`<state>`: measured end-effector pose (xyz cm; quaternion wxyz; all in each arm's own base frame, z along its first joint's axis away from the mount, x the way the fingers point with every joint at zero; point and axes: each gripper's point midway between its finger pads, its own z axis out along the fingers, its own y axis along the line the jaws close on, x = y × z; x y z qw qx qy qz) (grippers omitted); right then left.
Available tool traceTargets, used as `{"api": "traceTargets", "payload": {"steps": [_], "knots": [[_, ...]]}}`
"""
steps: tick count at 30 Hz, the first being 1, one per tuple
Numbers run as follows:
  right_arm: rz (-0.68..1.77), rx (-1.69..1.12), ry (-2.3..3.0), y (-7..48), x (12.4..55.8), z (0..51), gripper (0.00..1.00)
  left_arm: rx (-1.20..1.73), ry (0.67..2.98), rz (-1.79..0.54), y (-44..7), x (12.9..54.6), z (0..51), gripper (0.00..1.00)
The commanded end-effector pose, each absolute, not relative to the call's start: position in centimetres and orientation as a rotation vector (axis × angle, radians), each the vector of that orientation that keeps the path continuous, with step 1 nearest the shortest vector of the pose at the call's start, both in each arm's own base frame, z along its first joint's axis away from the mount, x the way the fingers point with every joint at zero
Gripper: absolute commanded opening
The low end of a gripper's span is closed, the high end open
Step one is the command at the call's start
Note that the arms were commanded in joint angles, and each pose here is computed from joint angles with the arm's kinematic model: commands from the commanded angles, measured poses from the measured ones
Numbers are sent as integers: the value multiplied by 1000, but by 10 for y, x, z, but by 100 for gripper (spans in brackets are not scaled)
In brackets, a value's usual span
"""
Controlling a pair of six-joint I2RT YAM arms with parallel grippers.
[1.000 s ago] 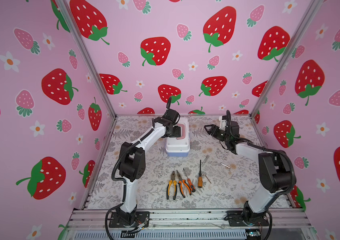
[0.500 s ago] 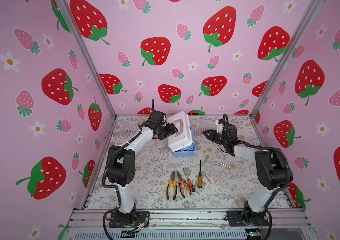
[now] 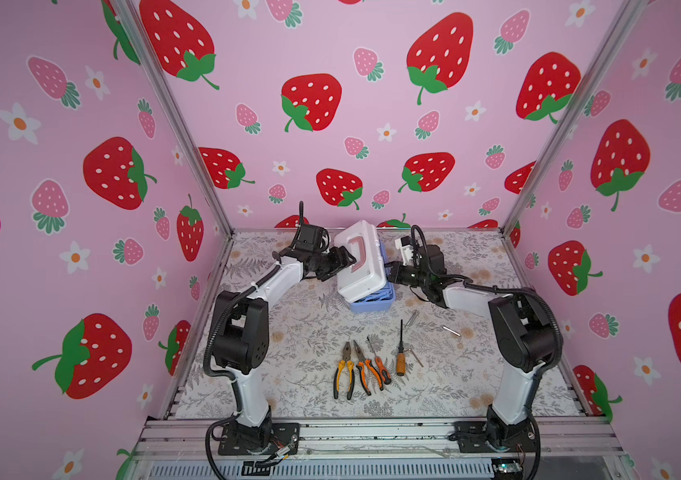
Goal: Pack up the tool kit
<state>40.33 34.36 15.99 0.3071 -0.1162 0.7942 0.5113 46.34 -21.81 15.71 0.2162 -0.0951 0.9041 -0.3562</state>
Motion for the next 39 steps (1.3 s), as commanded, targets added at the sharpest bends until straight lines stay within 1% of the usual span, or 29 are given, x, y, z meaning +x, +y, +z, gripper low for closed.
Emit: {"api": "traceTargets", "payload": {"steps": [1, 2, 5, 8, 11, 13, 16, 19, 21, 26, 29, 35, 36, 39], "knots": [[1377, -366, 2077, 357, 399, 165, 2, -247, 2452, -995, -218, 466, 183, 86], [1380, -366, 2075, 357, 399, 166, 2, -259, 2462, -938, -213, 465, 184, 99], [1386, -370, 2063, 359, 399, 171, 3, -308, 2481, -702, -187, 460, 190, 99], [1398, -371, 2053, 361, 399, 175, 3, -341, 2440, -497, -163, 451, 208, 99], [1420, -378, 2035, 365, 398, 181, 4, -323, 2380, -373, -152, 439, 233, 99], [1433, -385, 2026, 368, 396, 184, 4, -257, 2349, -337, -158, 430, 249, 99], [1457, -411, 2002, 376, 395, 194, 5, -92, 2338, -317, -182, 416, 264, 99], [1500, -439, 1977, 386, 393, 202, 7, 88, 2376, -355, -210, 401, 261, 99], [1531, -453, 1962, 393, 392, 207, 7, 161, 2425, -347, -220, 394, 252, 99], [1606, -474, 1946, 408, 388, 210, 8, 272, 2501, -252, -232, 385, 236, 99], [1629, -468, 1942, 412, 386, 209, 8, 299, 2531, -131, -229, 386, 231, 99], [1647, -470, 1936, 414, 384, 210, 8, 344, 2537, 2, -233, 389, 224, 100], [1648, -469, 1938, 414, 384, 209, 8, 344, 2535, 19, -233, 389, 223, 97], [1639, -460, 1939, 410, 385, 210, 8, 321, 2527, 40, -230, 391, 223, 84]]}}
